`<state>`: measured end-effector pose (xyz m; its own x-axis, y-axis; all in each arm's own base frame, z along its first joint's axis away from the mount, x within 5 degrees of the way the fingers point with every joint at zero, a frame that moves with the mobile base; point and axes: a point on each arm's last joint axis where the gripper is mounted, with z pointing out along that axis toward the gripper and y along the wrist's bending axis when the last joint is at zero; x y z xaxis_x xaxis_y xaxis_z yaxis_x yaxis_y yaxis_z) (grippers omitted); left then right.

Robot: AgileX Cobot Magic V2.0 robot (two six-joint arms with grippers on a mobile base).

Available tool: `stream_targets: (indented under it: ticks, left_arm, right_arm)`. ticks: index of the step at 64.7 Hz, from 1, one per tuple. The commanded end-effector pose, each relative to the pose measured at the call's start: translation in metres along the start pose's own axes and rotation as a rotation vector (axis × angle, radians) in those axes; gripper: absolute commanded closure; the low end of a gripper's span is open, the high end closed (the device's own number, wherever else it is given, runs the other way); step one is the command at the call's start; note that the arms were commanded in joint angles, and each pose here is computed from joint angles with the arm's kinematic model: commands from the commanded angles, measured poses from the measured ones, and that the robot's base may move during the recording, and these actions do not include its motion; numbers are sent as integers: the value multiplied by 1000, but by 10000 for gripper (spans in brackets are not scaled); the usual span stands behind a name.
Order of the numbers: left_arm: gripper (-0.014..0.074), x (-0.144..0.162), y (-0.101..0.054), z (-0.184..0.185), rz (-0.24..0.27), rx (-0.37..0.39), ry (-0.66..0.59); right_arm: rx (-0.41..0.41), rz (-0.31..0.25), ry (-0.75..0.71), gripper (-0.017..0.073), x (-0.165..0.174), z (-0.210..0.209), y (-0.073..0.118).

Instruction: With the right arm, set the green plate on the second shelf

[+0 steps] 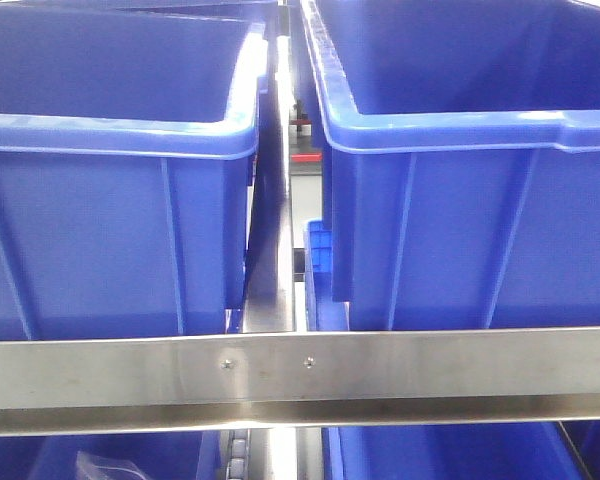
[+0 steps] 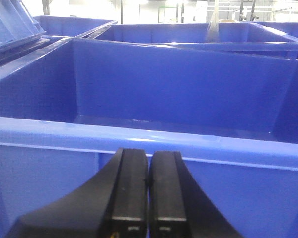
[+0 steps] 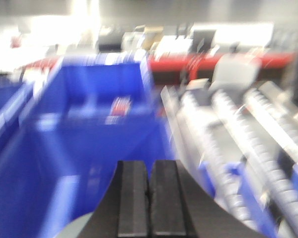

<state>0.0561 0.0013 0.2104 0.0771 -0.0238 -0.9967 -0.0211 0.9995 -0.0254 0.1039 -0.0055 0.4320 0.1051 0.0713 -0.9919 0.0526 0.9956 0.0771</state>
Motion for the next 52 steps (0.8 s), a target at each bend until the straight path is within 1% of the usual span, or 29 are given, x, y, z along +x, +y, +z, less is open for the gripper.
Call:
stream_targets:
  ticks: [1,12,27,32,37,41,47,48,52]
  left_arm:
    - [463,6,0,-1,-15,3,-59]
    - [463,6,0,-1,-15,3,-59]
    - [463,6,0,-1,-15,3,-59]
    - [463,6,0,-1,-15,3,-59]
    - [463,6,0,-1,-15,3,-59]
    - [463,6,0,-1,-15,3,-59]
    - [463,6,0,-1,-15,3,-59]
    - [463,6,0,-1,-15,3,-59]
    - [463,6,0,-1,-15,3,-59]
  right_arm:
    - [-13,0,-133,501,-23,-26,0]
    - [-19,6,-220,501,-31,-54,-1]
    - [-19,6,-228,501,-30,-57,-1]
    - [-2,-12,-222,501,-23,-61,-3]
    - [13,-33,-198,501,-8,-61,-5]
    - [18,-46,-168,501,15,-58,-6]
    - [6,-57,-176,501,47,-54,-6]
    - [2,-56,-167,501,57,-52,-7]
    - [-30,-55,-210,502,83,-50,-6]
